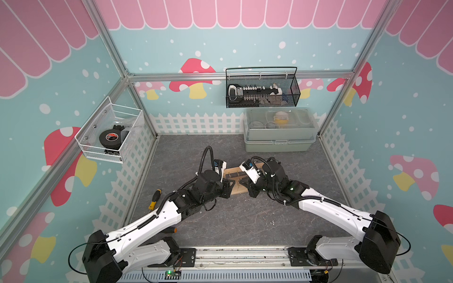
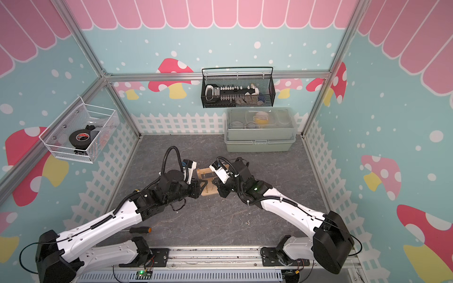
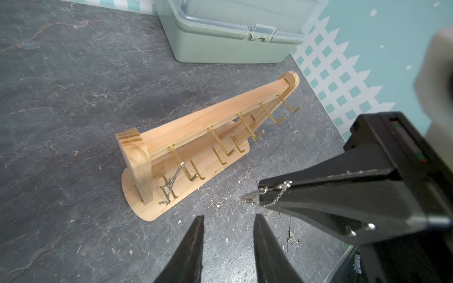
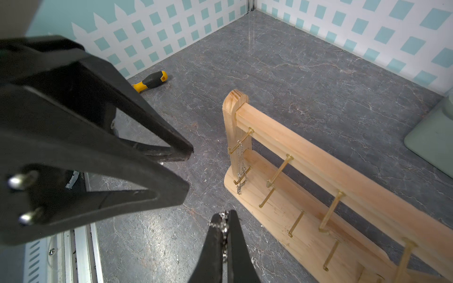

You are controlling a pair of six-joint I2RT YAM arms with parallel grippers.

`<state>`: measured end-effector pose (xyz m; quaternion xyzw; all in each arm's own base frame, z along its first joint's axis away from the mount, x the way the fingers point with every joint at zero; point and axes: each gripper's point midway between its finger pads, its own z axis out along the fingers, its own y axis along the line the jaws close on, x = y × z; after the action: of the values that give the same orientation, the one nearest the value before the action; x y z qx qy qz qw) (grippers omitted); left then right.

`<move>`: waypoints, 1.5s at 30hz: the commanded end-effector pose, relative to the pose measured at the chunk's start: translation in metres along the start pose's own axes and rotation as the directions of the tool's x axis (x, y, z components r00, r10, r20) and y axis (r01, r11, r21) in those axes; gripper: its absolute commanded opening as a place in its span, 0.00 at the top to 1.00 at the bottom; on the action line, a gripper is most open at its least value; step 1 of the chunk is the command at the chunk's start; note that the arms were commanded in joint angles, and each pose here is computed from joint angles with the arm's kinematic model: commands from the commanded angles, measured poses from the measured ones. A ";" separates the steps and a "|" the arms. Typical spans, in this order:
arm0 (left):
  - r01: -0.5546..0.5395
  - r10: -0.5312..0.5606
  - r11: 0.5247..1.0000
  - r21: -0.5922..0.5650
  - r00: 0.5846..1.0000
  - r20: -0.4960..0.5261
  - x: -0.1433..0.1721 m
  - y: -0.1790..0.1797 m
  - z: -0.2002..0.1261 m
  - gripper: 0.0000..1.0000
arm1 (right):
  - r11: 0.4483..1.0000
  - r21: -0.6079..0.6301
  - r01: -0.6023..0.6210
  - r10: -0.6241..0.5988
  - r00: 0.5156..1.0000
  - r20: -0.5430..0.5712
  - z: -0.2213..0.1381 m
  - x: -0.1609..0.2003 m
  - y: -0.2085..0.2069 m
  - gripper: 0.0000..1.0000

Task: Hang the necklace on the jewelry display stand
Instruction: Pick up the necklace from the center of the board.

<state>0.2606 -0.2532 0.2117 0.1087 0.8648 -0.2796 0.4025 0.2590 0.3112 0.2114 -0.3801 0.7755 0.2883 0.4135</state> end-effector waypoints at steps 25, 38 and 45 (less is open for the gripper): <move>0.010 0.003 0.986 0.167 0.997 -0.076 0.014 -0.005 0.004 0.66 | 0.968 -0.236 0.091 -0.062 0.990 0.130 -0.033 -0.025 0.049 0.96; 0.002 0.019 0.970 0.242 0.996 -0.087 0.017 -0.017 -0.003 0.67 | 0.970 -0.230 0.083 -0.052 0.989 0.137 -0.030 -0.026 0.042 0.96; 0.002 0.022 0.972 0.236 0.995 -0.102 0.022 -0.015 -0.007 0.66 | 0.973 -0.218 0.079 -0.049 0.989 0.138 -0.028 -0.026 0.037 0.96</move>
<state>0.2408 -0.2662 0.2035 0.1598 0.8497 -0.3723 0.3375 0.2258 0.3180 0.2524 -0.4218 0.7061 0.3813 0.4221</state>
